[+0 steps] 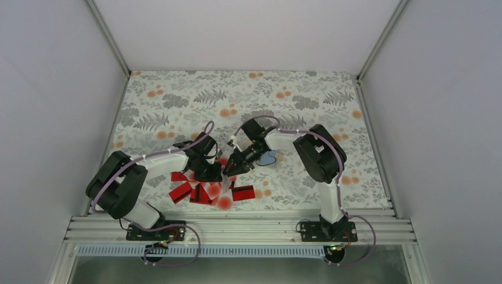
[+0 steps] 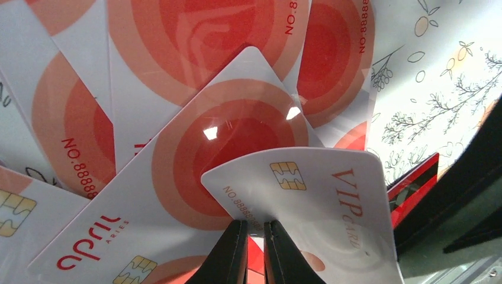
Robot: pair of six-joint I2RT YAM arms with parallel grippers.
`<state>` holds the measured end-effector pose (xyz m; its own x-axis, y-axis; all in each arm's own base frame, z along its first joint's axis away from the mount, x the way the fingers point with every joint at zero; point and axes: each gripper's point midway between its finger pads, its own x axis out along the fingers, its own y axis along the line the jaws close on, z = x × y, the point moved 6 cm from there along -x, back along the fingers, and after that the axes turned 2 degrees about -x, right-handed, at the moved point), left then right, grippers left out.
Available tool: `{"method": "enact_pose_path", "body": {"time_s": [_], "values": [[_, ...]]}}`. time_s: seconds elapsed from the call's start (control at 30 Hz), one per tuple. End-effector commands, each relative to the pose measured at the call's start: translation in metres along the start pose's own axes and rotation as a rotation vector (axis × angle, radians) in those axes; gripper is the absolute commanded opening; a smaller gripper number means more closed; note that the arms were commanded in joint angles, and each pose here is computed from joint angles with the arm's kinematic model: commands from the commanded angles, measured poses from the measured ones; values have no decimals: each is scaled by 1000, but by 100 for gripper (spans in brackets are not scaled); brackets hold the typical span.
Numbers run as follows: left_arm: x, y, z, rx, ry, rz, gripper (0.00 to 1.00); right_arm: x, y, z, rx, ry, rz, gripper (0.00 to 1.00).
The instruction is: Put the credit cards into the card holder
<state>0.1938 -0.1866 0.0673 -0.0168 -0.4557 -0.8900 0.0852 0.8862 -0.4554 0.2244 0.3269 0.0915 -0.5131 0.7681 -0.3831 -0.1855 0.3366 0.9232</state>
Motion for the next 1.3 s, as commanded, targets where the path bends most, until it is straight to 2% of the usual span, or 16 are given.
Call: {"method": "enact_pose_path", "body": {"time_s": [0.0,0.1,0.33,0.4,0.53,0.73,0.8,0.97,1.27], "values": [[25,-1,13,53,-75,-54,10,17,4,0,-76,49,81,30],[26,0,13,47,-74,-63,10,20,-12,-2,-29,53,12,25],[26,-2,15,41,-80,-81,10,22,-21,-8,-19,60,-47,25],[26,-2,16,40,-79,-84,10,21,-23,-8,-20,51,-89,20],[22,-4,17,40,-86,-74,10,16,-29,-4,23,19,-214,5],[-6,-9,17,31,-144,-40,10,7,-21,-5,37,-20,-276,4],[-21,-13,18,36,-177,-26,15,5,-13,-4,23,-29,-265,4],[-57,-23,18,53,-255,-9,35,-3,4,1,4,-46,-225,4],[-128,-46,18,81,-452,-119,56,-37,32,21,-76,-131,-37,4]]}}
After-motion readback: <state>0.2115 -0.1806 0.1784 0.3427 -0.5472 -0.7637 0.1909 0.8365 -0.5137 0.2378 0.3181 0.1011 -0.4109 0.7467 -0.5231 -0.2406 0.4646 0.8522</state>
